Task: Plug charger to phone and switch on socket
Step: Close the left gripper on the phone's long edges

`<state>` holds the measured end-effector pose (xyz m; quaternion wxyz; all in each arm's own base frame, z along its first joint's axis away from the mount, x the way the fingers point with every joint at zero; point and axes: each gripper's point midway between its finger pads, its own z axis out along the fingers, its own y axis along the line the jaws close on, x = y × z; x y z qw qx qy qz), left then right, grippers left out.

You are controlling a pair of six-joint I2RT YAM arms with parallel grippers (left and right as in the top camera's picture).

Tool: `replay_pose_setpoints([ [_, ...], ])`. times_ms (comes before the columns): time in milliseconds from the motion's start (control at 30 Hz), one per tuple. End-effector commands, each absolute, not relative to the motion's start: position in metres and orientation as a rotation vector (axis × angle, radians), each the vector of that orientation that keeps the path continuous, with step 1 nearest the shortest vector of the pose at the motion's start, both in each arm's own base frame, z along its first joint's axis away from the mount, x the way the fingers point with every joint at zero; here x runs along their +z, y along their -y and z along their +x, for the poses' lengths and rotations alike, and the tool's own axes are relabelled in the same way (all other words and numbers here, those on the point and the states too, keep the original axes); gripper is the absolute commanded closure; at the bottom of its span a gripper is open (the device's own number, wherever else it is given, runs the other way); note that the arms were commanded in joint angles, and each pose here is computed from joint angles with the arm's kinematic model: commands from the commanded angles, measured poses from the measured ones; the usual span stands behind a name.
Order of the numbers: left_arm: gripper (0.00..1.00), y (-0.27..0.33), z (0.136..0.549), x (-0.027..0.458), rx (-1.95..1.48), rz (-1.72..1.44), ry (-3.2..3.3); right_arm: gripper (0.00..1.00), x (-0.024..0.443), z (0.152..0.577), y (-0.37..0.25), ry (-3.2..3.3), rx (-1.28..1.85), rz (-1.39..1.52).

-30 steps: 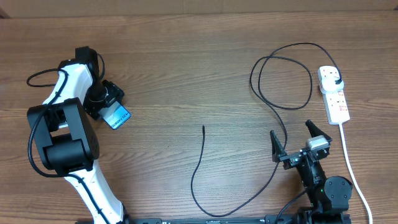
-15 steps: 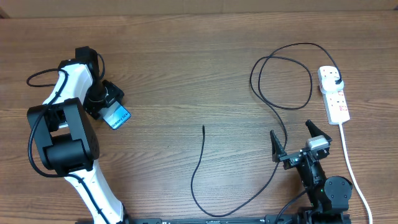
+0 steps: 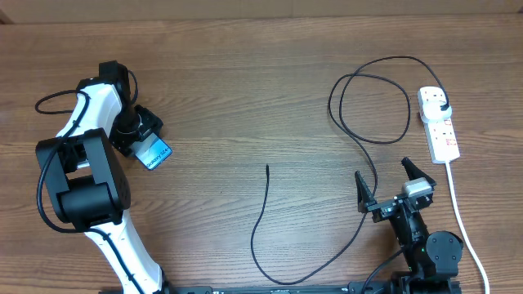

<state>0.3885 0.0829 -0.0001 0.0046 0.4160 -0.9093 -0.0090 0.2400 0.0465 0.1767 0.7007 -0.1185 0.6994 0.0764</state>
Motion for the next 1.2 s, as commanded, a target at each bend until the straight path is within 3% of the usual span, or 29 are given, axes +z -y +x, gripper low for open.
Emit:
replay_pose_setpoints([
  [0, 0.63, -0.082, 0.371, -0.016, -0.077, 1.28, 2.79, 0.0, 0.175, 0.24, -0.047, -1.553, 0.168, -0.265],
  [133, 0.8, -0.083, 0.372, -0.016, -0.076, 1.282, 2.793, 0.0, 0.175, 0.24, -0.047, -1.553, 0.168, -0.265],
  [333, 0.96, -0.083, 0.372, -0.016, -0.075, 1.283, 2.794, 0.0, 0.175, 0.24, -0.047, -1.553, 0.168, -0.265],
  [1167, 0.96, -0.085, 0.391, 0.015, -0.065, 1.292, 2.823, 0.0, 0.175, 0.24, -0.047, -1.553, 0.168, -0.265],
])
